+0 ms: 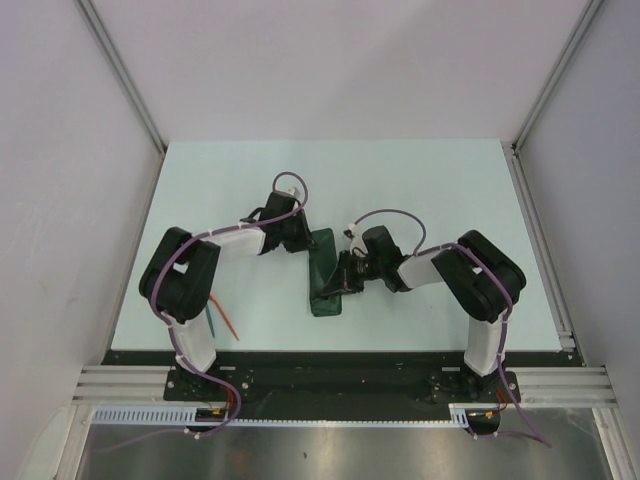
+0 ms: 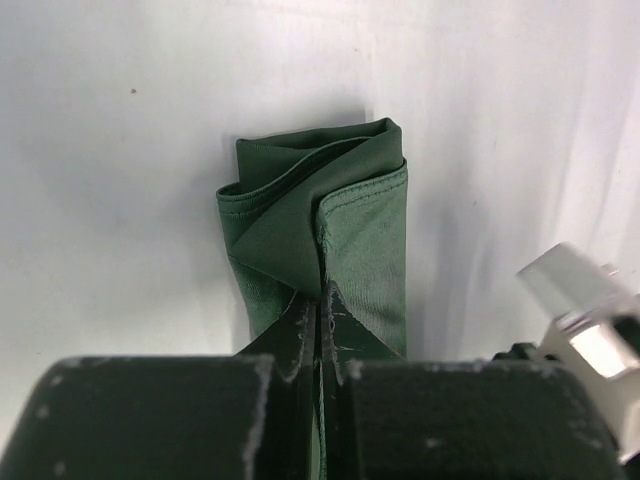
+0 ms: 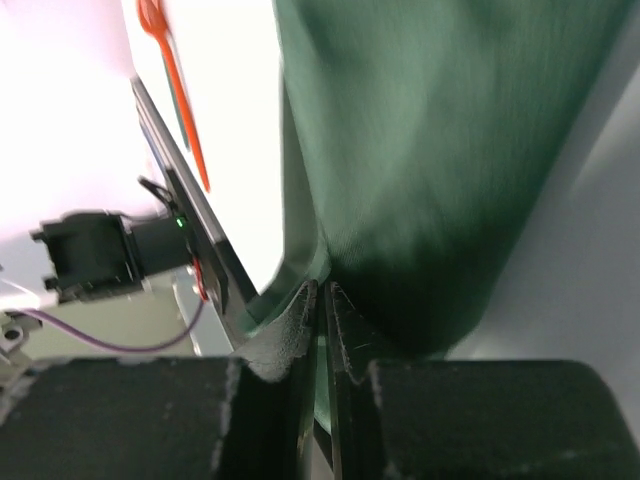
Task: Fold the napkin into a case and place the utensils inside
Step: Fold the 2/3-rectangle-folded napkin at the center of the board.
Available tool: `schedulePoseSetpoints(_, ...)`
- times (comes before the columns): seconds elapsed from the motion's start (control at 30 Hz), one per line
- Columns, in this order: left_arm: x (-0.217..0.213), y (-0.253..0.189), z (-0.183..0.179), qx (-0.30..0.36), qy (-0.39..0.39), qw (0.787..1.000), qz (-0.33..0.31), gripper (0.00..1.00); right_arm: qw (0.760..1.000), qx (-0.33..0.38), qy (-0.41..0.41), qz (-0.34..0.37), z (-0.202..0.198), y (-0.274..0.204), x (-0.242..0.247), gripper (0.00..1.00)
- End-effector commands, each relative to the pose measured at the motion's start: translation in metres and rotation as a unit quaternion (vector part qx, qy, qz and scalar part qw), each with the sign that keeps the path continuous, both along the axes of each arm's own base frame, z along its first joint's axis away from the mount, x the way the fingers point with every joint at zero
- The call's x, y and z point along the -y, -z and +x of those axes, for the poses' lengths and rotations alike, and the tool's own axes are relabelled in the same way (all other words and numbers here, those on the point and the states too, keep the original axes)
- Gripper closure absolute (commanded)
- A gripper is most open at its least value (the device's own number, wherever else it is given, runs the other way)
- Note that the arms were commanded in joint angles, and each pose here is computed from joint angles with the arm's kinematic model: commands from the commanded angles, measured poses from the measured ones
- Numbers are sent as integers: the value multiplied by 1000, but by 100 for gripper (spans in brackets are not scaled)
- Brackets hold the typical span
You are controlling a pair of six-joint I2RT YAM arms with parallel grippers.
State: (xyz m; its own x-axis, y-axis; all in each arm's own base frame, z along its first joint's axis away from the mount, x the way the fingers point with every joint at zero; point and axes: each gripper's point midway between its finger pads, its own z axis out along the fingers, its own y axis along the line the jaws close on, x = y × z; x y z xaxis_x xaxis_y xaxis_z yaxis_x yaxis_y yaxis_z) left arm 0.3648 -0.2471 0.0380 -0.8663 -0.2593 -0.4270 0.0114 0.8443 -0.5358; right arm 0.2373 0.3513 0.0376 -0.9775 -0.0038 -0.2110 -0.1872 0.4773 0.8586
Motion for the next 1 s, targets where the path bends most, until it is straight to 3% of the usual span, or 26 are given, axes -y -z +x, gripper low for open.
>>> schedulePoseSetpoints(0.0,1,-28,13,38,-17,999,-21,100,999,18,-31,17,-14,-5,1,90)
schedulePoseSetpoints(0.47,6,-36,7,40,14,999,-26,100,995,96,-22,-5,16,-51,9,88)
schedulePoseSetpoints(0.73,10,-34,5,24,8,999,-42,100,986,159,30,-45,68,-64,21,68)
schedulePoseSetpoints(0.9,19,-39,-1,-6,-1,997,-75,100,977,207,35,-45,88,-57,10,62)
schedulePoseSetpoints(0.97,24,-43,-3,-11,6,996,-90,100,979,195,50,-30,93,-58,11,62)
